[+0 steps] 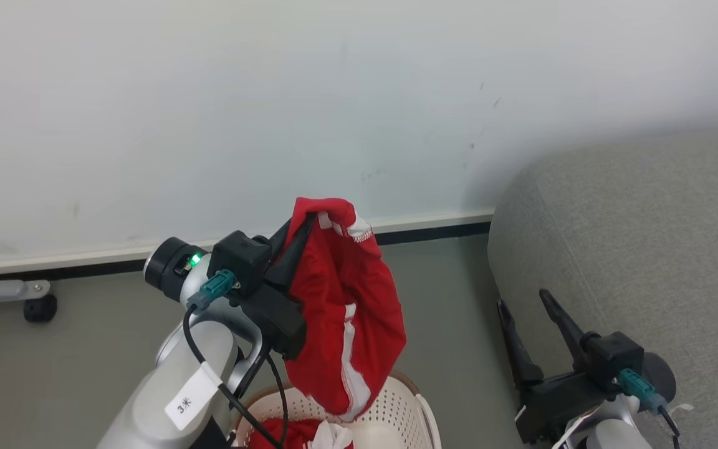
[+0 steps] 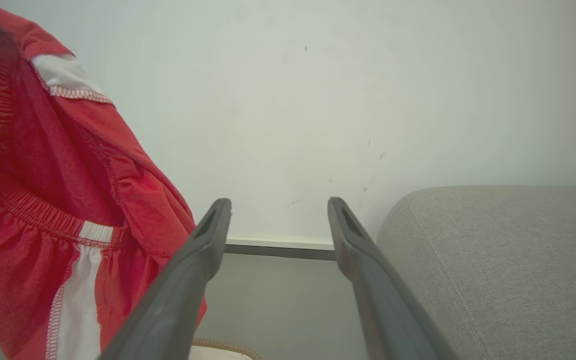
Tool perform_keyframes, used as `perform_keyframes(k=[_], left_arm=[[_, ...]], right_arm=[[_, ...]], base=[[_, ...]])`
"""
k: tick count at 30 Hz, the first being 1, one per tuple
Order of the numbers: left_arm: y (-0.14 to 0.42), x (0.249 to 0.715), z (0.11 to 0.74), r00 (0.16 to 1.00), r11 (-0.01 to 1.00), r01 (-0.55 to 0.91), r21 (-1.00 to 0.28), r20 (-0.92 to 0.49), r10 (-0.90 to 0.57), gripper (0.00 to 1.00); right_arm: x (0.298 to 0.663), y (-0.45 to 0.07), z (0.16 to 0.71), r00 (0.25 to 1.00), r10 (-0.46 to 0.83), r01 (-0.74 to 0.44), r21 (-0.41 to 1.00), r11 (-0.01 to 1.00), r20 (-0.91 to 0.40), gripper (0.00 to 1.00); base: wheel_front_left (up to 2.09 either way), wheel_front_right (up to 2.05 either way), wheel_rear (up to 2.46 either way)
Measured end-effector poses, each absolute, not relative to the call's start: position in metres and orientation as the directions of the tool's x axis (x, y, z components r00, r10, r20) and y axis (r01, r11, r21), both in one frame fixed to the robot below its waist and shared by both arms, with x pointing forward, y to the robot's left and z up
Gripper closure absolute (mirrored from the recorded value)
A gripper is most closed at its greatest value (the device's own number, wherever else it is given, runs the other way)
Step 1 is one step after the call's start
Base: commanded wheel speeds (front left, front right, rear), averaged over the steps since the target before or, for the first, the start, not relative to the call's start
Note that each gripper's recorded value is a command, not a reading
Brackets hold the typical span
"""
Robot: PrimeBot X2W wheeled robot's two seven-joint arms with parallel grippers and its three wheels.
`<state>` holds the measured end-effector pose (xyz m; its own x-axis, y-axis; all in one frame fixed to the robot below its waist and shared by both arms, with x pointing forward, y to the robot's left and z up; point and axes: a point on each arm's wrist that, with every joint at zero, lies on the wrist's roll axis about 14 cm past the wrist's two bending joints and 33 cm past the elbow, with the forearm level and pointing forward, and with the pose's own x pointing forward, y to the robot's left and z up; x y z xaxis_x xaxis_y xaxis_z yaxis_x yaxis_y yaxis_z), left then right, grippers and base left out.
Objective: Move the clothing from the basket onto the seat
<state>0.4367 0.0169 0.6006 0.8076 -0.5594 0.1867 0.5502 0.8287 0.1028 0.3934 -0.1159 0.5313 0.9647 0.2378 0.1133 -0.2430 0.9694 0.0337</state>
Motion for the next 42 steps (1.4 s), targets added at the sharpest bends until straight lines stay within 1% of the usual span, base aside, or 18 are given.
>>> perform_keyframes(k=[8,13,21,26,29,32,36,37,38,40,41,42], left_arm=[[0.009,0.409,0.619,0.780,0.809,0.575,0.122,0.217,-0.587,1.00],[0.003,0.397,0.625,0.761,0.793,0.594,0.131,0.229,-0.607,1.00],[-0.007,0.385,0.631,0.737,0.771,0.623,0.130,0.233,-0.635,1.00],[-0.012,0.377,0.637,0.719,0.756,0.641,0.133,0.241,-0.652,1.00],[-0.014,0.372,0.641,0.711,0.750,0.648,0.133,0.249,-0.658,1.00],[-0.014,0.368,0.645,0.704,0.746,0.651,0.139,0.256,-0.663,1.00],[-0.012,0.364,0.652,0.697,0.744,0.653,0.141,0.270,-0.664,1.00],[-0.012,0.363,0.653,0.696,0.744,0.653,0.141,0.274,-0.664,1.00],[-0.010,0.363,0.654,0.698,0.745,0.652,0.142,0.274,-0.662,1.00],[-0.008,0.362,0.656,0.698,0.748,0.650,0.134,0.283,-0.658,1.00],[-0.007,0.361,0.656,0.700,0.749,0.650,0.132,0.282,-0.657,1.00],[-0.005,0.361,0.653,0.703,0.750,0.649,0.126,0.277,-0.655,1.00]], right_arm=[[0.374,-0.099,0.545,0.942,0.299,-0.304,0.010,0.953,0.152,0.00],[0.369,-0.086,0.542,0.927,0.348,-0.350,-0.007,0.937,0.139,0.00],[0.378,-0.064,0.546,0.898,0.423,-0.419,-0.060,0.906,0.122,0.00],[0.383,-0.045,0.539,0.873,0.482,-0.474,-0.100,0.875,0.078,0.00],[0.381,-0.028,0.532,0.844,0.535,-0.526,-0.129,0.840,0.044,0.00],[0.378,-0.011,0.528,0.812,0.583,-0.575,-0.137,0.806,0.023,0.00],[0.379,0.000,0.523,0.791,0.611,-0.605,-0.145,0.783,-0.001,0.00],[0.380,0.002,0.524,0.787,0.617,-0.611,-0.148,0.778,-0.004,0.15],[0.381,0.004,0.523,0.782,0.623,-0.617,-0.154,0.772,-0.009,0.56],[0.384,0.008,0.526,0.776,0.631,-0.624,-0.154,0.766,-0.009,0.96],[0.385,0.009,0.528,0.774,0.633,-0.626,-0.150,0.765,-0.005,1.00],[0.386,0.009,0.529,0.774,0.633,-0.627,-0.147,0.765,-0.004,1.00]], base=[[0.00,0.00,0.00],[0.00,0.00,0.00],[0.00,0.00,0.00],[0.00,0.00,0.00],[0.00,0.00,0.00],[0.00,0.00,0.00],[0.00,0.00,0.00],[0.00,0.00,0.00],[0.00,0.00,0.00],[0.00,0.00,0.00],[0.00,0.00,0.00],[0.00,0.00,0.00]])
